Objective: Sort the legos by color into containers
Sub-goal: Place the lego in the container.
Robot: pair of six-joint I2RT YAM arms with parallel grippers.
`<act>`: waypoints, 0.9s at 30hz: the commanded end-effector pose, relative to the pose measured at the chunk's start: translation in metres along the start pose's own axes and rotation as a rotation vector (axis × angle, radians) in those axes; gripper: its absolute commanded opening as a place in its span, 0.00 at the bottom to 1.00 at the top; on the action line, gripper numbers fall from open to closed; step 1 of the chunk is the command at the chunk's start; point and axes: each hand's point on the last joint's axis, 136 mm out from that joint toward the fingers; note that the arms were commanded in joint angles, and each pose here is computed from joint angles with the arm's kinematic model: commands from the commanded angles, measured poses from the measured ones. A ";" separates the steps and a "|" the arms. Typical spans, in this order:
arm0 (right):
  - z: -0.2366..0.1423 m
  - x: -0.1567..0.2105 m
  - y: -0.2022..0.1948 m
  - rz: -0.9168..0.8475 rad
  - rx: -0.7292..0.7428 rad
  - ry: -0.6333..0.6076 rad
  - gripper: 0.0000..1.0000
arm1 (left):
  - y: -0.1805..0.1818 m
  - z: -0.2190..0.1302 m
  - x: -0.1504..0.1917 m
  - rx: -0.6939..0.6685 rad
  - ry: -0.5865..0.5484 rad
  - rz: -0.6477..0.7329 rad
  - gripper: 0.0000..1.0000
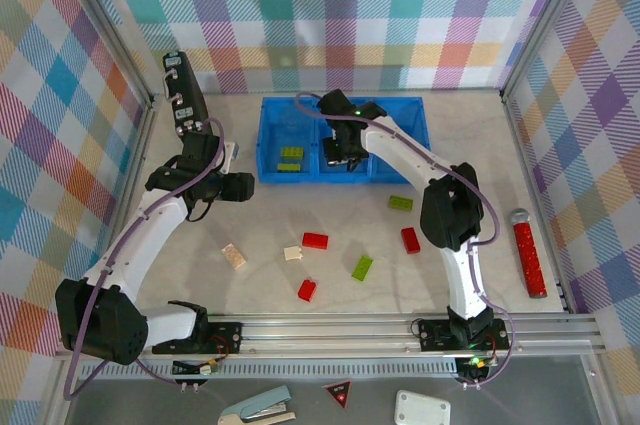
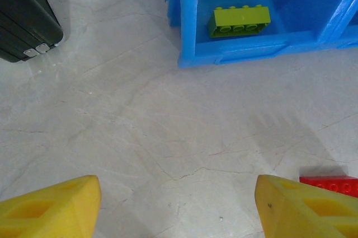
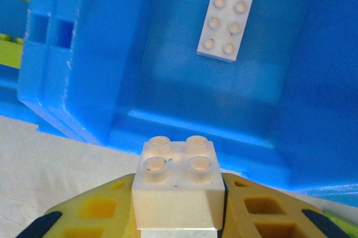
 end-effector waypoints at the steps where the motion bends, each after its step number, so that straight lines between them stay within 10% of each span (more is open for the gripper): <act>1: 0.002 0.000 -0.003 0.034 0.014 0.020 0.27 | -0.003 -0.006 -0.006 0.022 -0.037 -0.001 0.73; 27: 0.063 -0.091 -0.056 0.206 0.051 -0.184 0.27 | -0.001 0.000 -0.004 0.013 -0.019 -0.006 0.72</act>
Point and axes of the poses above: each hand's point on the last joint's axis, 136 mm out from that joint toward the fingers, its own z axis out along the fingers, its own y axis along the line the jaws close on, x = y × z, and after that the axes turned 9 degrees about -z, right-handed
